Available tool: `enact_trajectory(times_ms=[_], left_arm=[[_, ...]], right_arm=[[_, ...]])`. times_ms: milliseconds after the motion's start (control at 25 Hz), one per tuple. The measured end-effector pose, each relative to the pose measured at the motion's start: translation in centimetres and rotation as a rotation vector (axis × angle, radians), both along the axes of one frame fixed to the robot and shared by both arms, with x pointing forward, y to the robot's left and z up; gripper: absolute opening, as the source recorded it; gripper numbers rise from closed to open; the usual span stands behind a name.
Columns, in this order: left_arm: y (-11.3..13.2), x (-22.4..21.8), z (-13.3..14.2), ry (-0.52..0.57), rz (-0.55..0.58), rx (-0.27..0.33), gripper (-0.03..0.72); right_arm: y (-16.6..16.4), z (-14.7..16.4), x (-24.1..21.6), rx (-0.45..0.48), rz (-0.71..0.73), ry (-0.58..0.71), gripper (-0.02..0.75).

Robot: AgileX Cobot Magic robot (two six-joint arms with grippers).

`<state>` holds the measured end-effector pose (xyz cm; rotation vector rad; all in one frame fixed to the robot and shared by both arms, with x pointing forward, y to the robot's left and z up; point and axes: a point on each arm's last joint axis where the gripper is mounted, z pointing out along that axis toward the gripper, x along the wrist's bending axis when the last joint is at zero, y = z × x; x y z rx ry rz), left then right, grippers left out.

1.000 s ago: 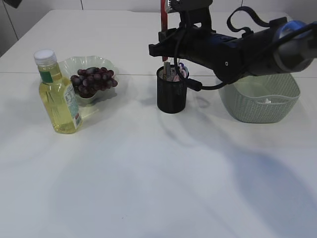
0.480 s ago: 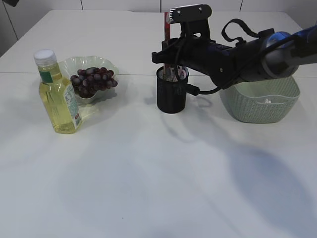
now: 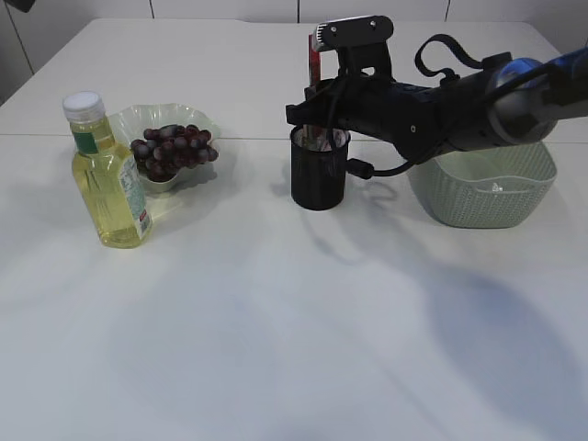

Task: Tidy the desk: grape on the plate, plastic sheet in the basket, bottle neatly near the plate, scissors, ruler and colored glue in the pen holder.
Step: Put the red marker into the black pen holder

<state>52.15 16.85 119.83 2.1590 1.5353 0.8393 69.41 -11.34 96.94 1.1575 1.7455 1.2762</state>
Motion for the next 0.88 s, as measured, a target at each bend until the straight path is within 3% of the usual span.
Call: enact_trajectory(times_ms=[440, 880], left_arm=[[0.00, 0.00, 0.00, 0.000, 0.000, 0.000, 0.239], [0.00, 0.00, 0.00, 0.000, 0.000, 0.000, 0.239]], right_arm=[[-0.19, -0.37, -0.05, 0.027, -0.030, 0.058, 0.173], [-0.22, -0.64, -0.20, 0.014, -0.029, 0.099, 0.353]])
